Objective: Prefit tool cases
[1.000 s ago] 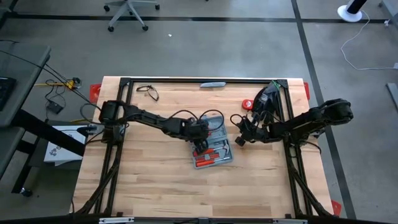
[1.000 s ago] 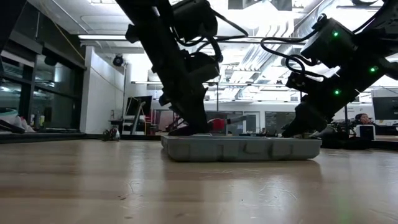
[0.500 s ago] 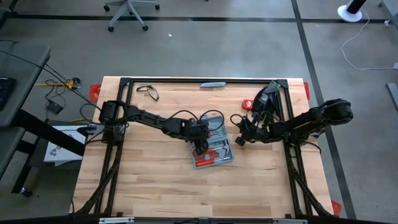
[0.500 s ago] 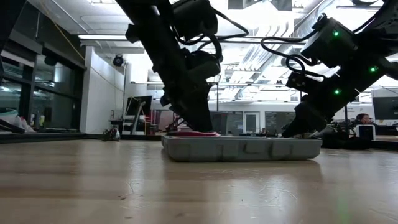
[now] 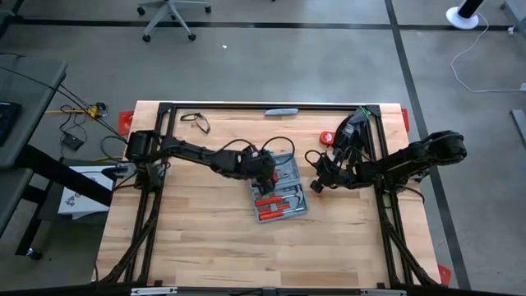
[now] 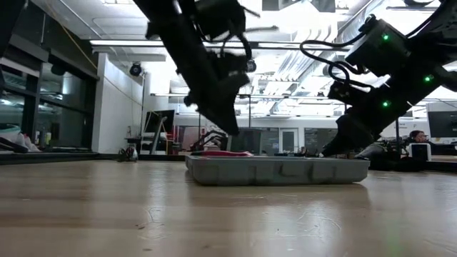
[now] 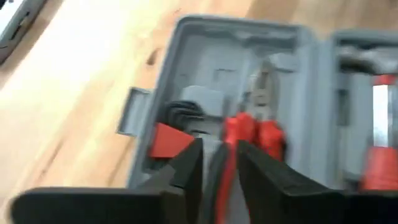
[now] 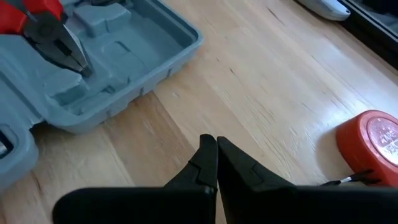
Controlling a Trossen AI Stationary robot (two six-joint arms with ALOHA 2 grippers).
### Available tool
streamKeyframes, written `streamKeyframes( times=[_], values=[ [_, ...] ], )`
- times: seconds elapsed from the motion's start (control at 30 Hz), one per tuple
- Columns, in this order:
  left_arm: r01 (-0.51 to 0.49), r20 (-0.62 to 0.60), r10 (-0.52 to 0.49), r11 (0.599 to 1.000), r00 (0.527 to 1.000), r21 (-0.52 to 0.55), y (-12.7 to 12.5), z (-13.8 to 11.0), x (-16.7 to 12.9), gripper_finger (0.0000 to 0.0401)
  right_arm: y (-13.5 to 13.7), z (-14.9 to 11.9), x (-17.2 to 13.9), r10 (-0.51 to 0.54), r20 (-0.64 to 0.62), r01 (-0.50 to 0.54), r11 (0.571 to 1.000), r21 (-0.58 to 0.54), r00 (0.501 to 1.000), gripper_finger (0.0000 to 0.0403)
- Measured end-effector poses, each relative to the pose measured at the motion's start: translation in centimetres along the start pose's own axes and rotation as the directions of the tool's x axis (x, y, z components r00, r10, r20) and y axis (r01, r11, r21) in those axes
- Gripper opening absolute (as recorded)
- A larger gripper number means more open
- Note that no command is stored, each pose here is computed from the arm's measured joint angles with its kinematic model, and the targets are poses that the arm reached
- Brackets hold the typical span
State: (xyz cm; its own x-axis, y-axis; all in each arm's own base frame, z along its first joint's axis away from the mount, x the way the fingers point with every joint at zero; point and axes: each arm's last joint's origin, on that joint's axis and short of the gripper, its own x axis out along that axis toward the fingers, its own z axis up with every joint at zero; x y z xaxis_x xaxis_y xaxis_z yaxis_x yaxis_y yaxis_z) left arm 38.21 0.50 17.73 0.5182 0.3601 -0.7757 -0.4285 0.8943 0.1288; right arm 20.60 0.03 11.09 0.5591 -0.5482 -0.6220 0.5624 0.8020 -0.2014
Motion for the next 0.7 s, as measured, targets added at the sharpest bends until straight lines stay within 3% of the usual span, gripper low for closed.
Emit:
streamKeyframes(
  times=[0.1, 0.17, 0.3, 0.53, 0.7],
  values=[
    [0.019, -0.065, -0.018, 1.0, 0.998, 0.014, 0.5, -0.7, 1.8, 0.0023, 0.0, 0.1, 0.0, 0.005, 0.003, -0.005, 1.0, 0.004, 1.0, 0.0],
    [0.066, -0.11, -0.064, 0.998, 0.992, 0.019, 0.5, -1.2, 3.0, 0.0007, 0.0, 0.1, 0.0, 0.009, 0.002, -0.009, 1.0, 0.004, 1.0, 0.0],
    [0.228, -0.156, -0.224, 0.974, 0.962, 0.009, 0.1, -1.3, 3.3, 0.0007, 0.1, 0.0, 0.0, 0.02, -0.005, -0.02, 1.0, 0.002, 1.0, 0.0],
    [0.104, -0.032, -0.103, 0.994, 0.994, 0.028, 0.5, 0.1, 0.6, 0.0007, 0.1, 0.1, 0.0, 0.023, -0.003, -0.023, 1.0, 0.001, 1.0, 0.0],
    [0.262, -0.001, -0.262, 0.964, 0.965, 0.042, -0.8, 0.4, 0.8, 0.0001, 0.1, 0.1, 0.0, 0.024, 0.001, -0.024, 1.0, 0.004, 1.0, 0.0]
  ],
)
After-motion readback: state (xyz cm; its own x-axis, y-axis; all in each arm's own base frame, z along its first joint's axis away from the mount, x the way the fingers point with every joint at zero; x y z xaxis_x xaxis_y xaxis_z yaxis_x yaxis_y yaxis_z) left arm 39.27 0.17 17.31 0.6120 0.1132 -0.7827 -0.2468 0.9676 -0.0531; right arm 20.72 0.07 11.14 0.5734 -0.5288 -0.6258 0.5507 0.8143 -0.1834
